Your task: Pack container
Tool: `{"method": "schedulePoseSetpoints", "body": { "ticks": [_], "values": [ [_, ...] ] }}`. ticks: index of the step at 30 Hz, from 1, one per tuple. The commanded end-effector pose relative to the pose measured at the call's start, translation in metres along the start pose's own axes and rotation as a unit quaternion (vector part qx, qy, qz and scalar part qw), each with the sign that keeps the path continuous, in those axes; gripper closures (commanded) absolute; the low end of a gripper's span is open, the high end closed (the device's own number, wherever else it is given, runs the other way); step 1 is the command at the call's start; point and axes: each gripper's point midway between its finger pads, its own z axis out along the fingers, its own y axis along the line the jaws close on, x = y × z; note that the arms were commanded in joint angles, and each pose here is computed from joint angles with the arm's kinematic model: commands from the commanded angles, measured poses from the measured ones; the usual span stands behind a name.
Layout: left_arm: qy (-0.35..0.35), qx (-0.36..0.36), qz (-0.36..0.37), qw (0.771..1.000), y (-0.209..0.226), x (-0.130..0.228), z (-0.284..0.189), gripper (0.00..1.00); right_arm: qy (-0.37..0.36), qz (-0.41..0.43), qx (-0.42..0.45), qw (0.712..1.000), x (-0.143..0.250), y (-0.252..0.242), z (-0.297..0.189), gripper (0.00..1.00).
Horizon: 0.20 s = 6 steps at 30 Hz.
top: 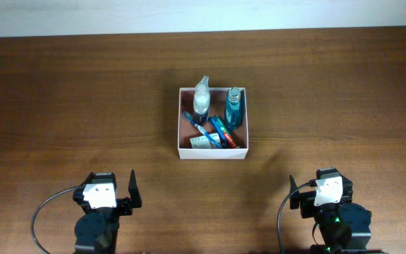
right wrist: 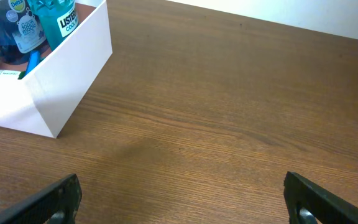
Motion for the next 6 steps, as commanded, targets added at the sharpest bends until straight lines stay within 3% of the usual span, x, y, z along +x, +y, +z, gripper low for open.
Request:
{"method": "schedulePoseSetpoints", "body": {
  "ticks": [1,6],
  "values": [
    [-0.001,-0.005,0.008,1.000,0.0020,0.0020,0.0009,0.00,0.001,-0.002,-0.003,1.000,0.0022,0.0016,0.0011,0.01],
    [-0.001,-0.005,0.009,1.000,0.0020,0.0020,0.0009,0.00,0.002,-0.002,-0.003,1.000,0.0023,0.0016,0.0011,0.01]
  ]
}}
